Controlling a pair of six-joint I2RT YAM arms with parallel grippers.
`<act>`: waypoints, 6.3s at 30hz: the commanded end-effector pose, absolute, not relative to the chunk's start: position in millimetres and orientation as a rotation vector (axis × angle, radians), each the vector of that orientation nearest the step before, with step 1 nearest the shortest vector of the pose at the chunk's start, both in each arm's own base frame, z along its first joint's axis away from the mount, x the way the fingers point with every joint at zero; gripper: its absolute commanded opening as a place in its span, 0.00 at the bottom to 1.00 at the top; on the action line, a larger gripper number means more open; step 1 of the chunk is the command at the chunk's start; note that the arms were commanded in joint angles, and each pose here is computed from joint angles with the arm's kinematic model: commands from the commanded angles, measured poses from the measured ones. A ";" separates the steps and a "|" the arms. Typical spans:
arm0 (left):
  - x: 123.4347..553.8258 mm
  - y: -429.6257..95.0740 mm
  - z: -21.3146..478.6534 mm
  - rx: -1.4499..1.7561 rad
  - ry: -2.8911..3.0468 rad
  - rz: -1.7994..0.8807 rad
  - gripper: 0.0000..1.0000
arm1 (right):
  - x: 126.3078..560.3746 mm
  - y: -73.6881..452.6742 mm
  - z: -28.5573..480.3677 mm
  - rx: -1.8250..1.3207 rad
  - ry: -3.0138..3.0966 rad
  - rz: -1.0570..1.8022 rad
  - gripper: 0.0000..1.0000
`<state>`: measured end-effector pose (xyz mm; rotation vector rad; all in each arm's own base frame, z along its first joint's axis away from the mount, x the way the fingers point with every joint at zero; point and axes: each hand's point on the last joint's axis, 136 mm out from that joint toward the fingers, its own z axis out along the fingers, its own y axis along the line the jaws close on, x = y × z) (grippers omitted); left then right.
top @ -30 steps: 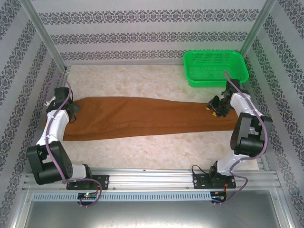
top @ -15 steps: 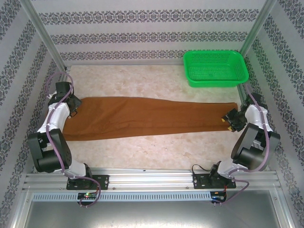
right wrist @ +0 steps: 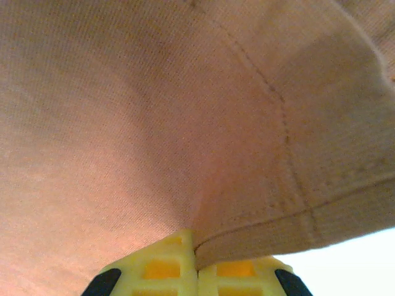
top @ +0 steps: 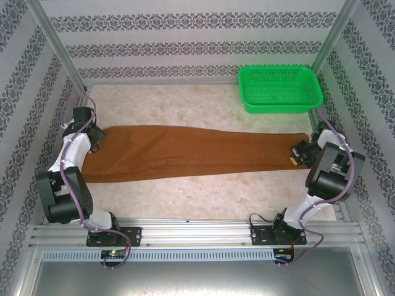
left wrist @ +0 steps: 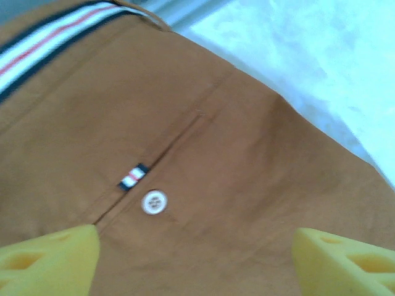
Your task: Roll up the long pants
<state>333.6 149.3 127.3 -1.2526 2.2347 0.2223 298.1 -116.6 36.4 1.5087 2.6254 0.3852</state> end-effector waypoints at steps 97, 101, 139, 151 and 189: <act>309.7 124.3 178.3 -1.437 2.013 -0.180 0.00 | 343.2 -41.3 123.2 1.047 2.572 0.487 0.00; 292.7 124.9 128.3 -1.474 2.171 0.014 0.00 | 345.8 -3.3 84.4 0.976 2.703 0.508 0.00; 232.8 145.2 142.7 -1.573 2.057 0.083 0.13 | 287.9 -159.5 100.8 1.380 2.480 -0.125 0.00; 341.7 93.8 139.3 -1.228 2.288 -0.192 0.29 | 239.8 -162.7 87.0 1.527 2.428 -0.087 0.70; 270.6 164.3 0.5 -1.822 2.399 -0.085 0.21 | 349.9 -43.7 66.4 1.142 2.606 0.311 0.57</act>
